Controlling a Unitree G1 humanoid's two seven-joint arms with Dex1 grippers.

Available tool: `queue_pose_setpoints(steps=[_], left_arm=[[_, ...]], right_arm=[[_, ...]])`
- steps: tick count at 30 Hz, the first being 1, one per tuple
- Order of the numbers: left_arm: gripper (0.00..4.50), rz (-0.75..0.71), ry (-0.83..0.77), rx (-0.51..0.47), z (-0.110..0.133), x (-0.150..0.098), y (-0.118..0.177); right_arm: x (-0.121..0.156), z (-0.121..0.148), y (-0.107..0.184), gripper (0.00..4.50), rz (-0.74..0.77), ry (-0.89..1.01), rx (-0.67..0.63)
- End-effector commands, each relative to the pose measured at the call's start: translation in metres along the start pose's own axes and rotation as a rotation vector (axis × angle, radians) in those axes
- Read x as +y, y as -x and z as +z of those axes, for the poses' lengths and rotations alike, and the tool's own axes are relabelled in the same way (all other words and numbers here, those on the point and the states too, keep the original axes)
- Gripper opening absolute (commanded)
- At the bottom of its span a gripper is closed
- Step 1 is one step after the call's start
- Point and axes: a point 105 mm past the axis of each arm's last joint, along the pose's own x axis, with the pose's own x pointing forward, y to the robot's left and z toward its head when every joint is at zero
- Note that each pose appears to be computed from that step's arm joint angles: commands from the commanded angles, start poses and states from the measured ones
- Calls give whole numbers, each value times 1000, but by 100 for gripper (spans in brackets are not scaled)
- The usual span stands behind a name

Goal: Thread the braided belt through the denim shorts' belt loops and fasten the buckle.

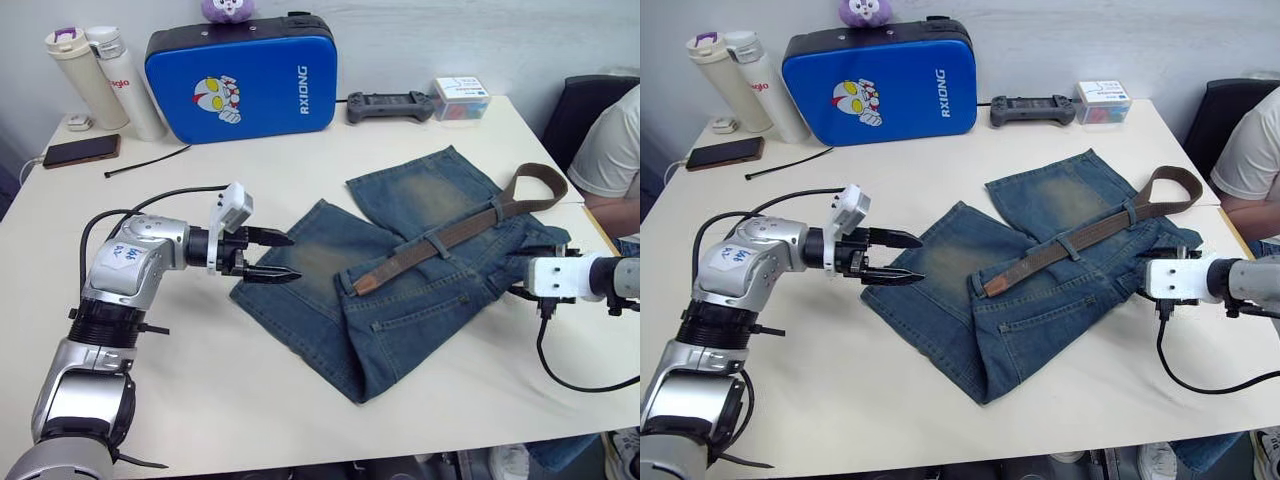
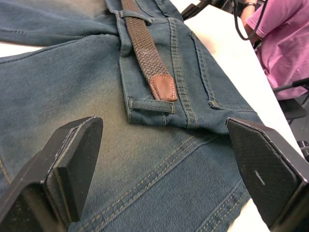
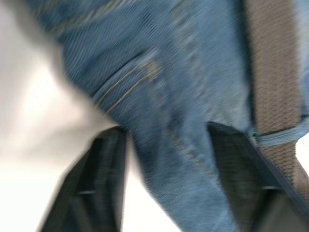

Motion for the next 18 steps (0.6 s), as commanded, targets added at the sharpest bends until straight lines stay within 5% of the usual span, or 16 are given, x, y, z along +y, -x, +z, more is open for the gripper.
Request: queue_pose_setpoints(steps=[1, 5, 7, 10, 15, 18], left_arm=[[450, -28, -52, -3, 11, -2, -1], [450, -23, -61, 4, 9, -2, 0], [450, -26, -64, 5, 8, -4, -1], [450, -28, -69, 13, 7, -6, -3], [450, 6, -85, 7, 10, -7, 1], [450, 24, -87, -8, 12, -10, 2]], right_arm=[[-41, 44, 42, 427, -150, -398, -221], [-65, 107, 49, 441, -235, -995, -622], [-61, 135, 47, 441, -188, -1183, -723], [-45, 160, 38, 441, -106, -1402, -790], [-7, 155, 6, 441, 23, -1968, -722], [-8, 148, -9, 441, -39, -2247, -807]])
